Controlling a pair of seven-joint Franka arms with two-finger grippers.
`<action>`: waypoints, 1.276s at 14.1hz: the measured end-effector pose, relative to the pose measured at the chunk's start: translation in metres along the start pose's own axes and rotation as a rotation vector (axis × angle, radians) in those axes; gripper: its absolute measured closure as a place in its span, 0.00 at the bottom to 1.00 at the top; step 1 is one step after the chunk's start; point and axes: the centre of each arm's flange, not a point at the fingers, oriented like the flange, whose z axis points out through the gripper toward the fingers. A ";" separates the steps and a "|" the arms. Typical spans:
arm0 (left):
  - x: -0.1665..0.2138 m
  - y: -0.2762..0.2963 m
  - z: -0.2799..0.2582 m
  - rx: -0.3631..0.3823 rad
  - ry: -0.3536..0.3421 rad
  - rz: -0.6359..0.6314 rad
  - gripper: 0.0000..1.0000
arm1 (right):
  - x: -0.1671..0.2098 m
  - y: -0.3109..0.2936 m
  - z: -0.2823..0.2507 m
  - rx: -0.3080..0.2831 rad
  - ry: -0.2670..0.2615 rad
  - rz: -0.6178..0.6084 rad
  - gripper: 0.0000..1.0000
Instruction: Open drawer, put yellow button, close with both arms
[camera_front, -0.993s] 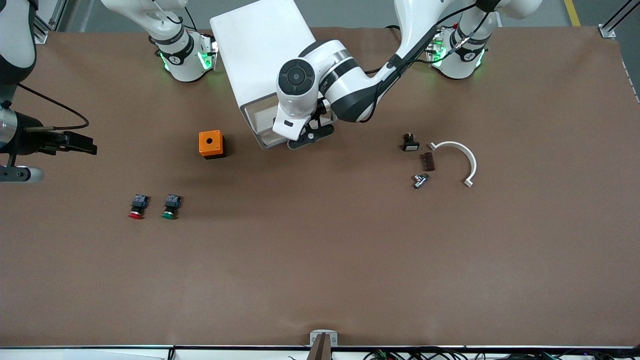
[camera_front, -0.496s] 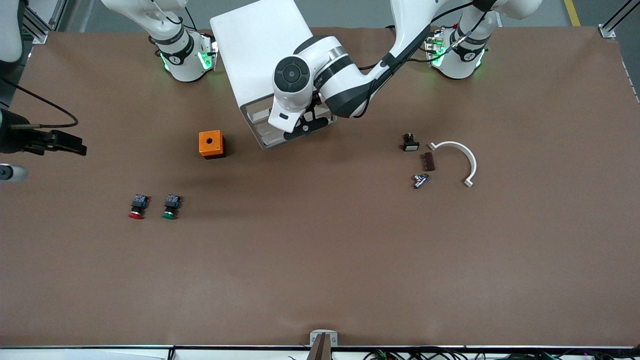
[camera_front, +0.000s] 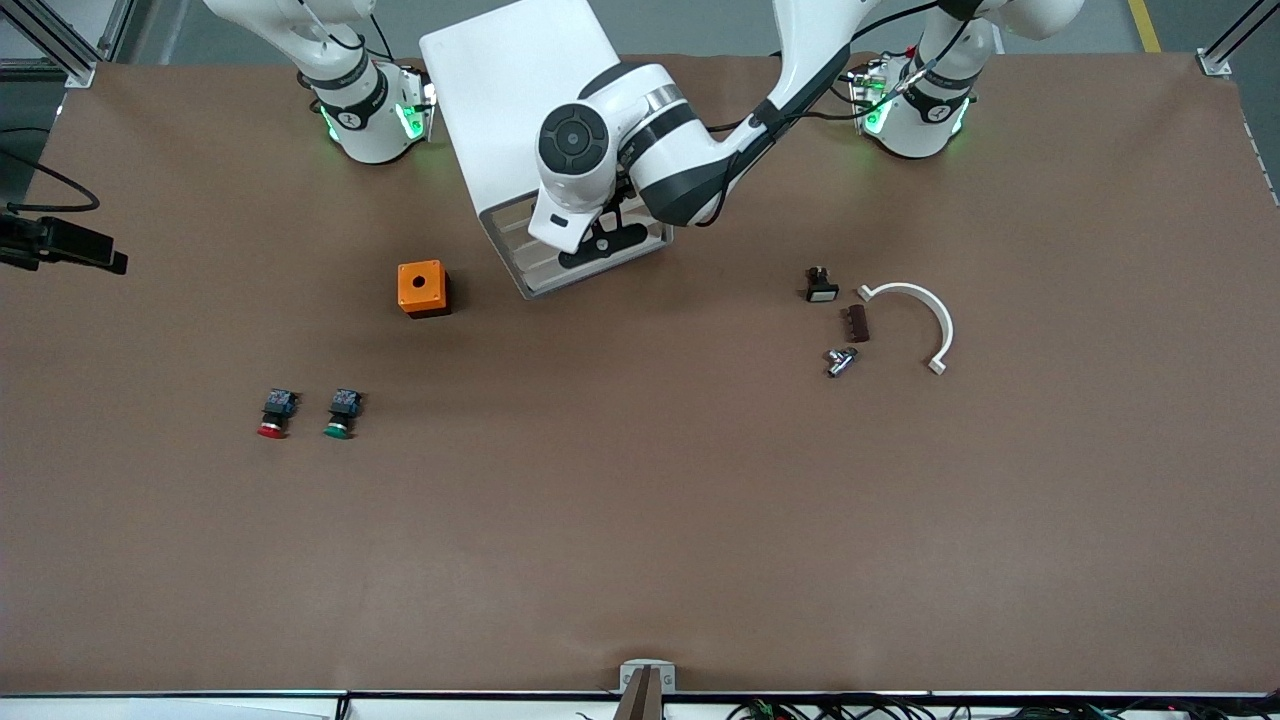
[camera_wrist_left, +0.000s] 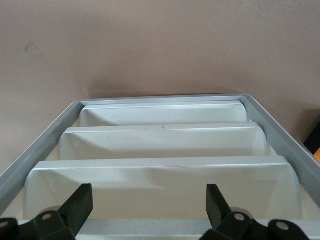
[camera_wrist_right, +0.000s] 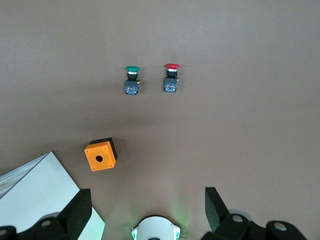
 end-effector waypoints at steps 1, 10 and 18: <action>0.000 0.000 0.000 0.000 0.000 0.000 0.00 | -0.001 0.000 -0.001 0.000 -0.001 0.000 0.00; 0.012 -0.003 -0.014 -0.023 0.006 -0.022 0.00 | -0.056 0.000 0.000 0.017 0.106 -0.010 0.00; 0.132 -0.069 -0.122 -0.144 0.041 -0.215 0.00 | -0.065 0.000 -0.007 0.018 0.149 -0.013 0.00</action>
